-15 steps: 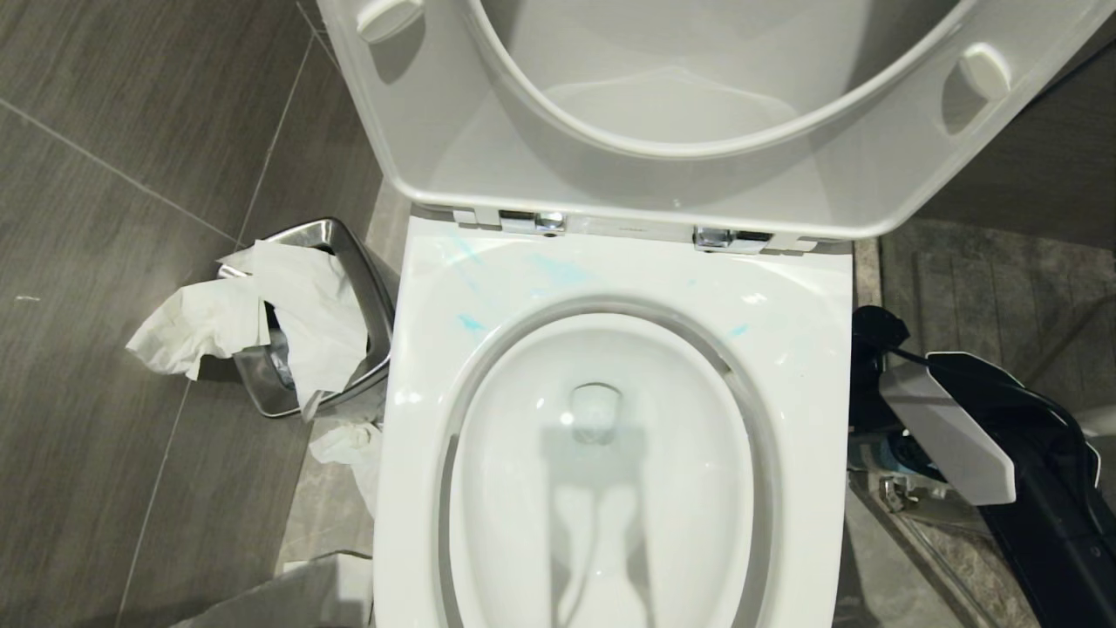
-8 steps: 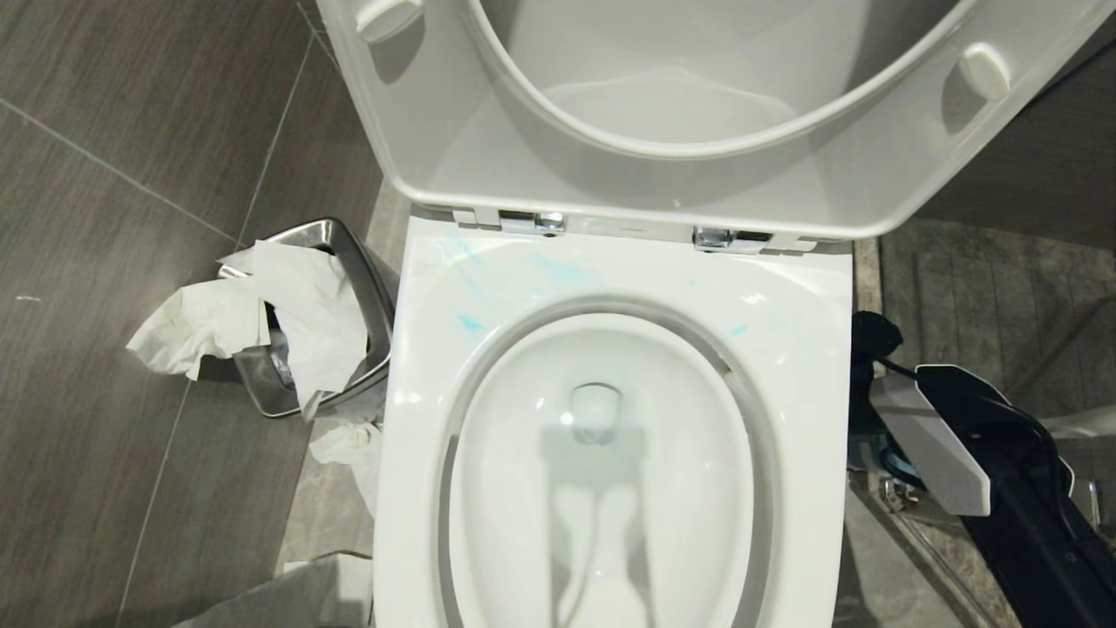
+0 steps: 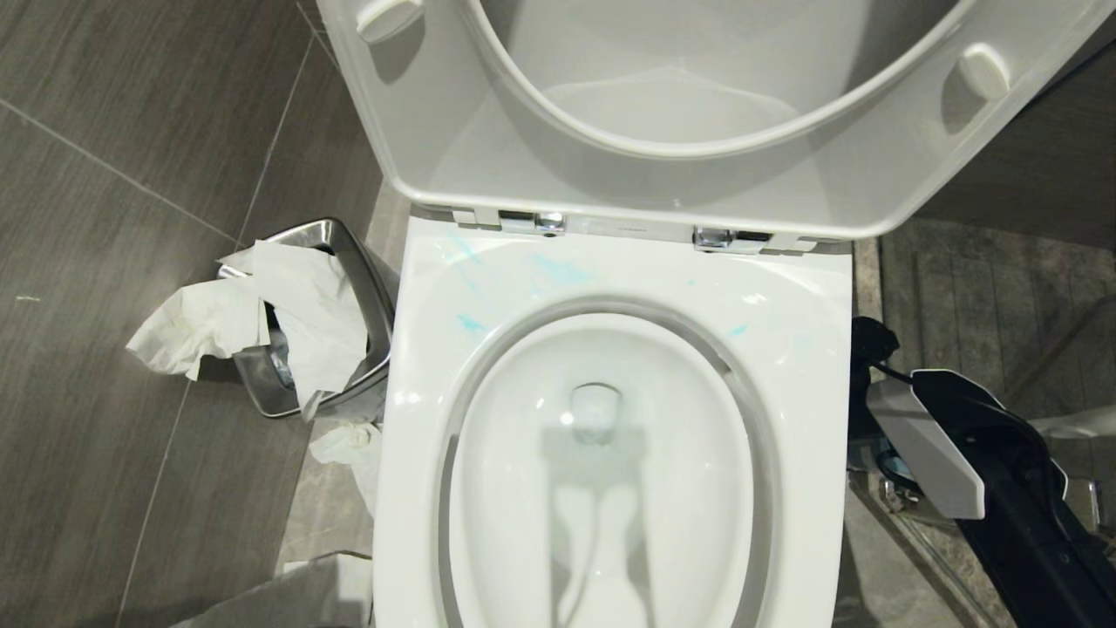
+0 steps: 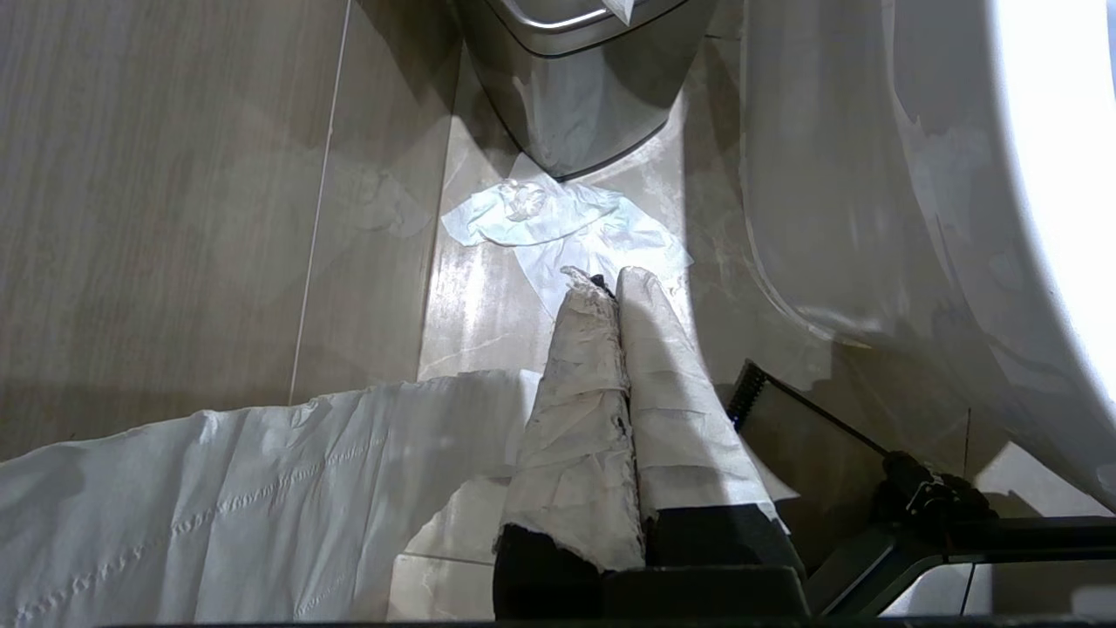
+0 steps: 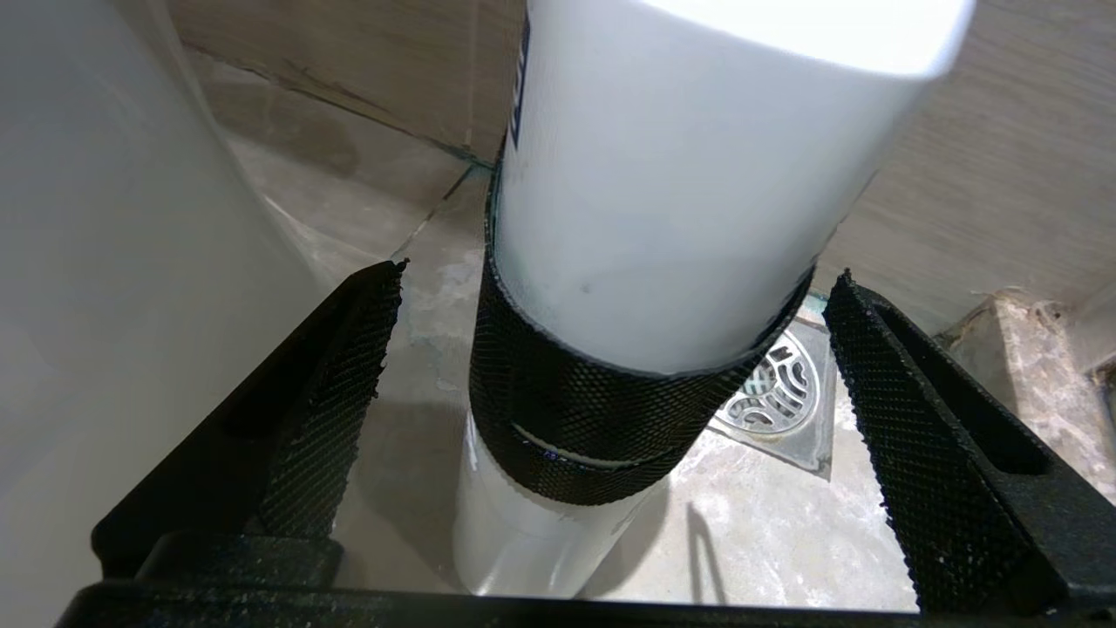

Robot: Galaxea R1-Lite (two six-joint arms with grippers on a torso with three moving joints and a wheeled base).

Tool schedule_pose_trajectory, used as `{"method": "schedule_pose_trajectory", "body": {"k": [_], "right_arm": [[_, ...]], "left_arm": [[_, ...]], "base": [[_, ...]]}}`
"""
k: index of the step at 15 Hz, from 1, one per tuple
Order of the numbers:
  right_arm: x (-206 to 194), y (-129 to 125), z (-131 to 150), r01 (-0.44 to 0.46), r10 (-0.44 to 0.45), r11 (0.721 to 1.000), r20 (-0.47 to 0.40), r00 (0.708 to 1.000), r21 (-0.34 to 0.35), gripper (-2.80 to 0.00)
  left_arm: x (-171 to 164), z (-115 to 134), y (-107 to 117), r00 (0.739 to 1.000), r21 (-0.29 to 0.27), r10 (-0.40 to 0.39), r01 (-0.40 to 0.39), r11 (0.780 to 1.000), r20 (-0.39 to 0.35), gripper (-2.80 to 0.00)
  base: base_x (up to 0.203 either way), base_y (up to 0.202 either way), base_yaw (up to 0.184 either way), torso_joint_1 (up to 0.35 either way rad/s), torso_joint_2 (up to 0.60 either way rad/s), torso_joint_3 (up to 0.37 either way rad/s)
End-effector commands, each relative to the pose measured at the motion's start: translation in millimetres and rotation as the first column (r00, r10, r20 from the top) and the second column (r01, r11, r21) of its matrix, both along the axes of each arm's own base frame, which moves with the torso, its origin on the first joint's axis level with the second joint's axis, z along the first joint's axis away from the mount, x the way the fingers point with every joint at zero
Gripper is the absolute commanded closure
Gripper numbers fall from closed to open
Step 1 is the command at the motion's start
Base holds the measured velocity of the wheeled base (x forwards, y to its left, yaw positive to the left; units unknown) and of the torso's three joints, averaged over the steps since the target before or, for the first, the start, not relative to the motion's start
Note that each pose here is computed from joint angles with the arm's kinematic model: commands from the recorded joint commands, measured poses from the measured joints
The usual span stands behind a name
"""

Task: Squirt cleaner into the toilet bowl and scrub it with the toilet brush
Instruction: Pour in the cleaning agent

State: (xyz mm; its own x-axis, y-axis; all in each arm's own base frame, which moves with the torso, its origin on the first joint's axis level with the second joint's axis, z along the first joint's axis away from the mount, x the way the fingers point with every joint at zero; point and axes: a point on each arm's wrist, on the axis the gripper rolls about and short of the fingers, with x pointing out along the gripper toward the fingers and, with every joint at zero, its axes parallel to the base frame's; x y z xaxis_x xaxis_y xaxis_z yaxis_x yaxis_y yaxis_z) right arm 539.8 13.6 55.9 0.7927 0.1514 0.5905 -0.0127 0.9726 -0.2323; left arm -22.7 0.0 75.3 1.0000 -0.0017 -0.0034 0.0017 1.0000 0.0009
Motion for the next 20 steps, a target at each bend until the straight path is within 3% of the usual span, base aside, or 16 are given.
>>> {"method": "schedule_pose_trajectory", "body": {"k": [1,12,13,20], "right_arm": [[-0.5,-0.2,0.4,0.000,0.000,1.000,0.008,1.000,-0.002,-2.80],[-0.1,-1.1,-1.0,-0.013,0.013,1.000,0.007,1.000,-0.005,-2.80],[-0.1,-1.1,-1.0,-0.013,0.013,1.000,0.007,1.000,-0.005,0.00],[-0.1,-2.2,-1.0,-0.027,0.027,1.000,0.006,1.000,-0.006,0.00]], "left_arm": [[0.1,0.0,0.0,1.000,0.001,0.000,0.000,1.000,-0.001,0.00],[0.1,0.0,0.0,1.000,0.001,0.000,0.000,1.000,-0.001,0.00],[0.1,0.0,0.0,1.000,-0.001,0.000,0.000,1.000,-0.001,0.00],[0.1,0.0,0.0,1.000,0.001,0.000,0.000,1.000,-0.001,0.00]], "base": [[0.000,0.000,0.000,0.000,0.00,0.000],[0.000,0.000,0.000,0.000,0.00,0.000],[0.000,0.000,0.000,0.000,0.00,0.000],[0.000,0.000,0.000,0.000,0.00,0.000]]}}
